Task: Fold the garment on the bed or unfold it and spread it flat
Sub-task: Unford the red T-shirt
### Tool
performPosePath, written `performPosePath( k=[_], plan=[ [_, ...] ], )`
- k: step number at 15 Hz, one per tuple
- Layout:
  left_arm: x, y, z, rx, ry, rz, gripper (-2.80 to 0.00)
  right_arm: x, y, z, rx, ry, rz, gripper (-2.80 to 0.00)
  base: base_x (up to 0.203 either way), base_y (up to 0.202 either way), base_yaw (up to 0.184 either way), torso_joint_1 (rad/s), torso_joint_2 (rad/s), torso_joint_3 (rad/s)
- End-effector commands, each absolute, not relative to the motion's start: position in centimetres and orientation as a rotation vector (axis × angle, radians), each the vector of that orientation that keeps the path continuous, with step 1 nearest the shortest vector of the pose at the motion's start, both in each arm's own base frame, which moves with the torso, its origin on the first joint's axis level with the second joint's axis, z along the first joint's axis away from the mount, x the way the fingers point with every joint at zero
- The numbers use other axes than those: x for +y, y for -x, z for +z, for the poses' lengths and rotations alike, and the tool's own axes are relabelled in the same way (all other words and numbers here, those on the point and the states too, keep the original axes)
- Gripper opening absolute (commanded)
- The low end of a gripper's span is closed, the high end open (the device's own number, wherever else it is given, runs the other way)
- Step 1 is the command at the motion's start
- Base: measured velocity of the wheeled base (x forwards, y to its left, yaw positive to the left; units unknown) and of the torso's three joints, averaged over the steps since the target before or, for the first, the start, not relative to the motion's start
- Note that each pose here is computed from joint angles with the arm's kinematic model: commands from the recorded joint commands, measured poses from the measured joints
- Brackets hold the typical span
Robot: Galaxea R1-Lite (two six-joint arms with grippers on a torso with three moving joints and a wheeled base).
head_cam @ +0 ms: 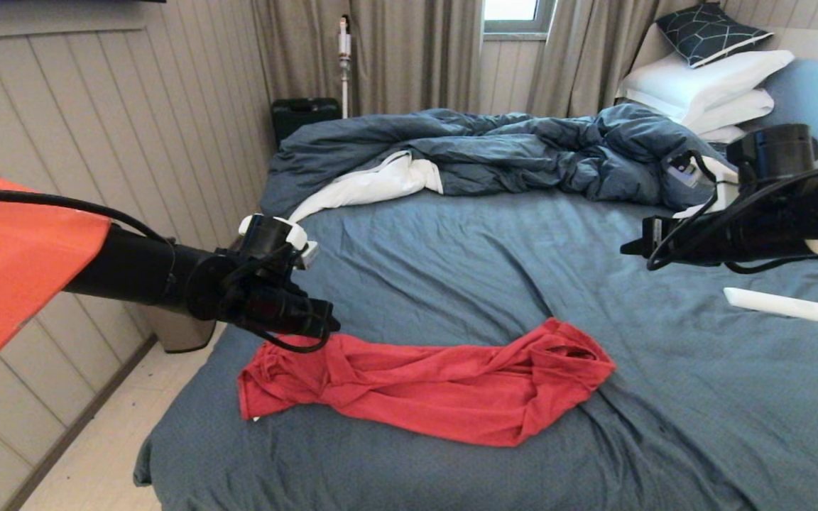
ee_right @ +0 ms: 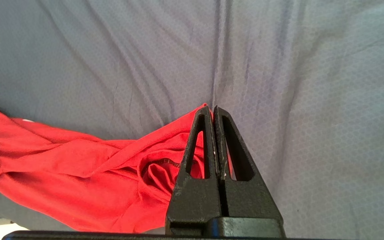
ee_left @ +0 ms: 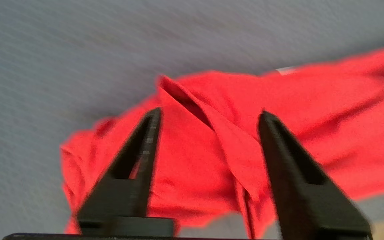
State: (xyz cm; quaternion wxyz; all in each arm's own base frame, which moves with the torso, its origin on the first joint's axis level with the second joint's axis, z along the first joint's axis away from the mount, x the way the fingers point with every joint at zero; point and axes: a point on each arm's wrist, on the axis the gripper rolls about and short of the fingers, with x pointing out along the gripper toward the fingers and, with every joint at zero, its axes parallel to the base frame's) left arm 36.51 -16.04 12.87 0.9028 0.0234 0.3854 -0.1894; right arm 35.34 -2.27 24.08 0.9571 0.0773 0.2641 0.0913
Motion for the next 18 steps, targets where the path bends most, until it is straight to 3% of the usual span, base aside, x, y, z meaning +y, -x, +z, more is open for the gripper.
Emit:
performPosePath(
  k=[1, 11, 12, 18],
  plan=[
    [-15.6, -37.7, 12.2, 0.803, -0.040, -0.370, 0.00, -2.3, -35.5, 23.8, 0.545, -0.159, 0.187, -2.80, 0.000, 0.000, 0.000, 0.000, 0.00, 0.000],
    [-15.2, -38.5, 9.9, 0.856, -0.042, -0.351, 0.00, -2.4, -36.3, 22.8, 0.568, -0.163, 0.185, -2.80, 0.000, 0.000, 0.000, 0.000, 0.00, 0.000],
    [-15.1, -38.4, 9.9, 0.858, -0.043, -0.350, -2.80, -2.4, -36.4, 22.7, 0.571, -0.165, 0.185, -2.80, 0.000, 0.000, 0.000, 0.000, 0.00, 0.000],
    [-15.3, -38.3, 9.9, 0.855, -0.031, -0.357, -2.80, -2.4, -36.4, 22.7, 0.571, -0.165, 0.183, -2.80, 0.000, 0.000, 0.000, 0.000, 0.00, 0.000]
  ],
)
